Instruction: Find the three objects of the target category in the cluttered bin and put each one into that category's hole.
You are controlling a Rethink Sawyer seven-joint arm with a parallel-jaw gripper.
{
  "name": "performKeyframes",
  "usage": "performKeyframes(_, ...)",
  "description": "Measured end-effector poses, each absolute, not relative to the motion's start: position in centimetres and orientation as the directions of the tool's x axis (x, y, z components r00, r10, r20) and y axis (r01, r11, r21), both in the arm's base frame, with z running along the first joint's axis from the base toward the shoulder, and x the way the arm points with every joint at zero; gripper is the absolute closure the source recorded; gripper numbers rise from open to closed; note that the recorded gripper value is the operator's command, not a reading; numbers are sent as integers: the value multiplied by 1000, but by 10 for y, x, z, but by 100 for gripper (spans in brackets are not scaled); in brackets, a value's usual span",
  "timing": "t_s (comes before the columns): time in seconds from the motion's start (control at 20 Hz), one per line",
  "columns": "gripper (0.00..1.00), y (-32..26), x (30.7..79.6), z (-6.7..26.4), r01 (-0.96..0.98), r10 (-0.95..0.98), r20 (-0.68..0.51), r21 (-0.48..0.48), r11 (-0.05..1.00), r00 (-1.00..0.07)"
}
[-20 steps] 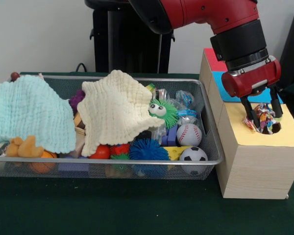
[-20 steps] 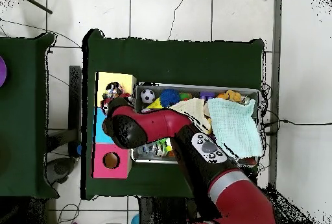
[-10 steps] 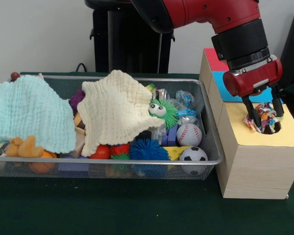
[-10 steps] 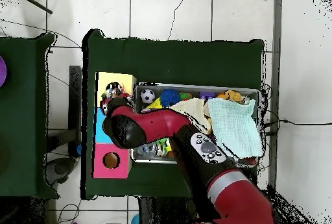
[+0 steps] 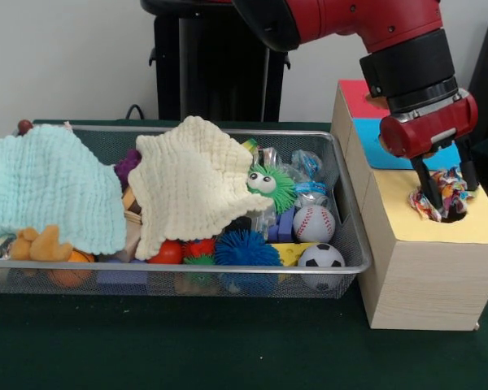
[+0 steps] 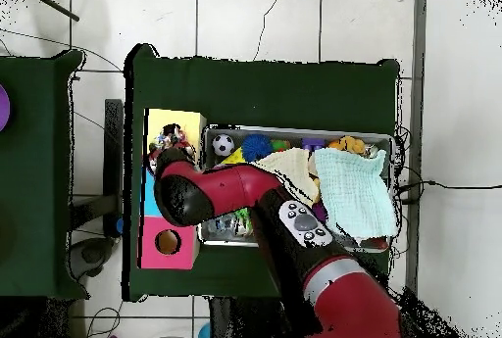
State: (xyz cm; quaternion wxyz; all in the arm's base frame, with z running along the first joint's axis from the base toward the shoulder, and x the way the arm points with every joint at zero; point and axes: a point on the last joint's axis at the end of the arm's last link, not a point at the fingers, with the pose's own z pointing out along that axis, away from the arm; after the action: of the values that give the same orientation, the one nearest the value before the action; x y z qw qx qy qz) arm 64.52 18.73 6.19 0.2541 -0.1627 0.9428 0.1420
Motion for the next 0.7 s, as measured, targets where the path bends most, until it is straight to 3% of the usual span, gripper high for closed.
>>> performKeyframes(0.7, 0, 197, 643, 73, -407, -280, -514, 151, 901, -811)
